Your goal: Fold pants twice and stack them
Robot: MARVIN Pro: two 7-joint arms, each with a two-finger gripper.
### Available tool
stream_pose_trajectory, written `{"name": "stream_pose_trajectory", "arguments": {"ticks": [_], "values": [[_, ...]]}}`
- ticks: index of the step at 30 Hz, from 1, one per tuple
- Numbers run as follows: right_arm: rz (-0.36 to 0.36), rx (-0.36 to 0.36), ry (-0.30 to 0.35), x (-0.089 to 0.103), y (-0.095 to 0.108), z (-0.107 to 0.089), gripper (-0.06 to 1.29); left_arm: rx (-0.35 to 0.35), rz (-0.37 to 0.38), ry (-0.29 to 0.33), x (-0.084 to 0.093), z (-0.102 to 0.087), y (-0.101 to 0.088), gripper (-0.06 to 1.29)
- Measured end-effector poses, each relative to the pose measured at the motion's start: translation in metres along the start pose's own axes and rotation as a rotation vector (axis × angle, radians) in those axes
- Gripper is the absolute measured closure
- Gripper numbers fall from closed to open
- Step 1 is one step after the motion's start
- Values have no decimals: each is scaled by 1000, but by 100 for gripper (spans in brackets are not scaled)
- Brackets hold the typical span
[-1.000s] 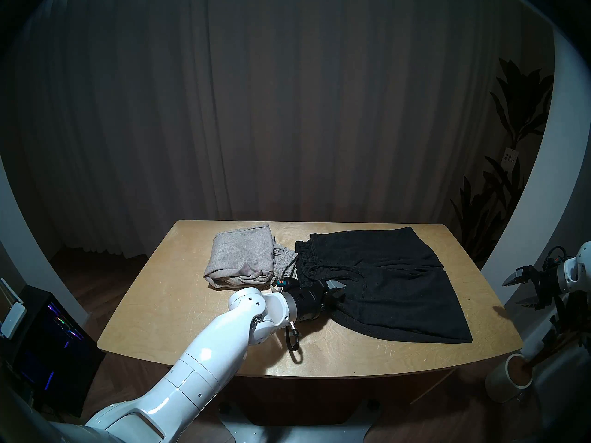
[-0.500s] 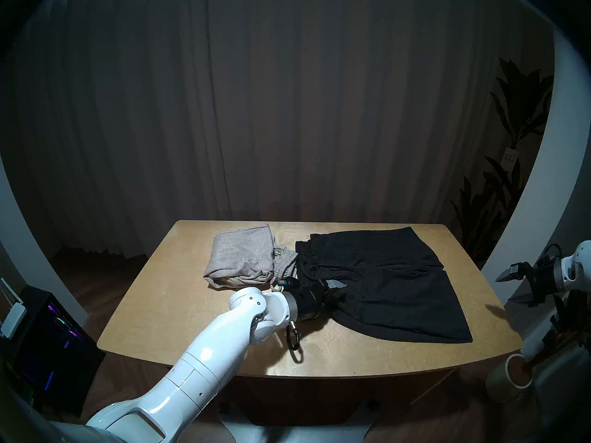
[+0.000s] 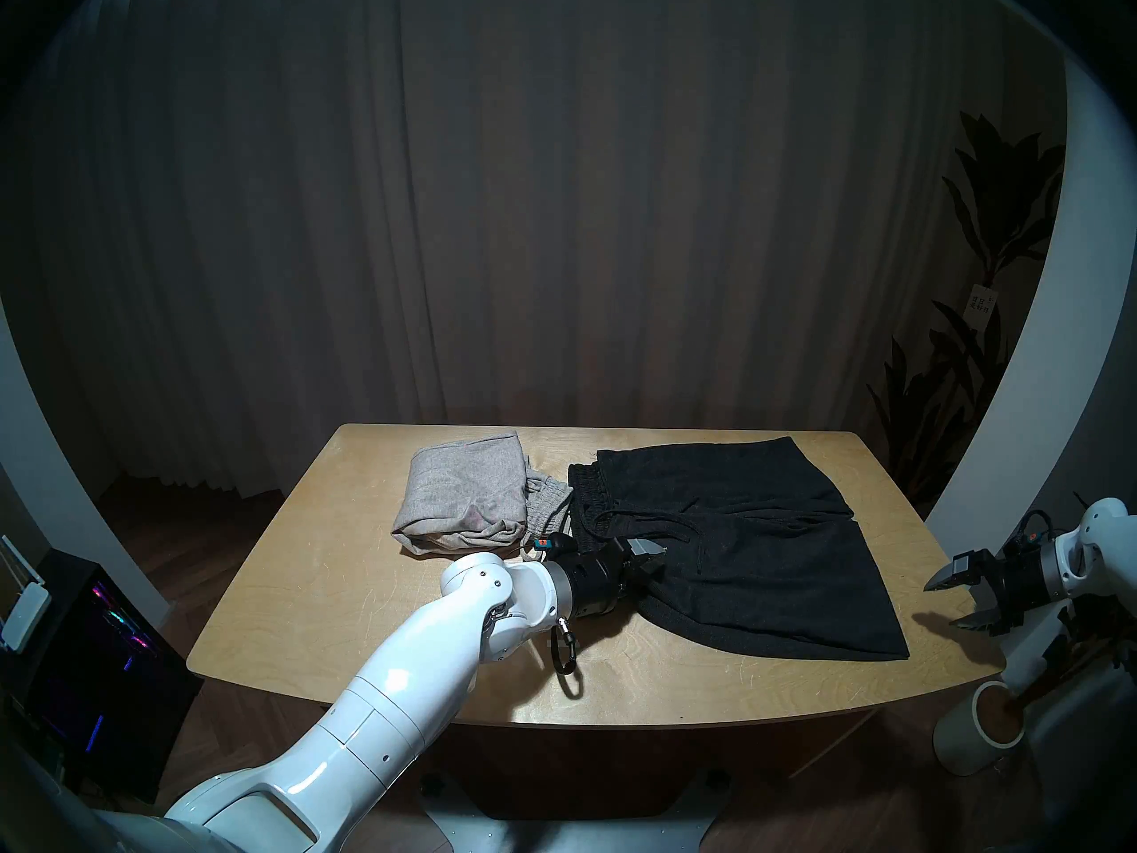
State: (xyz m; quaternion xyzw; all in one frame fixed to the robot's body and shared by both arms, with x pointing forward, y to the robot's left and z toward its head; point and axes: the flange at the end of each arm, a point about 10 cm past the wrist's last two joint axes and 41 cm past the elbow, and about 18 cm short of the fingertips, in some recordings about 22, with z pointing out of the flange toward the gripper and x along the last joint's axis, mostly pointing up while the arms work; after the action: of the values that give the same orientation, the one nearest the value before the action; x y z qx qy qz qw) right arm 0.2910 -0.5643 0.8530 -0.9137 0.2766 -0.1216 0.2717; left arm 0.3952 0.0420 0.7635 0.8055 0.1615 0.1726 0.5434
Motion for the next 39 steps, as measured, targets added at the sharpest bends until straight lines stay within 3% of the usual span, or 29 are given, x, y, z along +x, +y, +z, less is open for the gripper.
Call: {"name": "stream_pose_trajectory", "arguments": {"ticks": [13, 39], "values": [[2, 46, -97, -28, -2, 23, 0, -1, 3, -2, 0, 0, 0, 22], [12, 139, -91, -27, -10, 21, 0, -7, 5, -2, 1, 1, 0, 22]]}}
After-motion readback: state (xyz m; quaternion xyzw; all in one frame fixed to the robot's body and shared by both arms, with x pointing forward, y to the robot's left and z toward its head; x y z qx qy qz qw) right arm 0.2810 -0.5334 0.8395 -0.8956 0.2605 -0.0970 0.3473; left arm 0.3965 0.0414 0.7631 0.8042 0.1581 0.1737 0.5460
